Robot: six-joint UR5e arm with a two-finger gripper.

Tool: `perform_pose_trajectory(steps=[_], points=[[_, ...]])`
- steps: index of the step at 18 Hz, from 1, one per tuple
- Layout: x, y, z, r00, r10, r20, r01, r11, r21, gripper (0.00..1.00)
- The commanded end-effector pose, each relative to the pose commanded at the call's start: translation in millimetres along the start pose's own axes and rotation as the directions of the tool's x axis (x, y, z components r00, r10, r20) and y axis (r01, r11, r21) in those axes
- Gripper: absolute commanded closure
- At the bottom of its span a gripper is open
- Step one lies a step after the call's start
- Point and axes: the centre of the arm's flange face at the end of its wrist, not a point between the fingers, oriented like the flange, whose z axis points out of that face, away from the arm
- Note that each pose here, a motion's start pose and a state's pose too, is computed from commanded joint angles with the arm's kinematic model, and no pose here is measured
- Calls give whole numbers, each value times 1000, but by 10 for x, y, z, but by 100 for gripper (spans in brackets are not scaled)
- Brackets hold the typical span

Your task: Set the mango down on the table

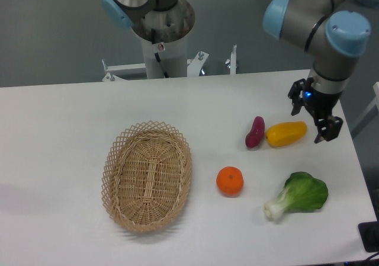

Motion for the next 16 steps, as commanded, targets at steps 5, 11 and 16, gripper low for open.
perform_pose_trajectory(steps=[5,11,16], points=[[-176,-257,-83,993,-116,35,114,992,55,0],[-185,-306,-50,993,-112,32,110,992,58,0],[-178,-305,-35,993,-112,29,110,992,58,0]])
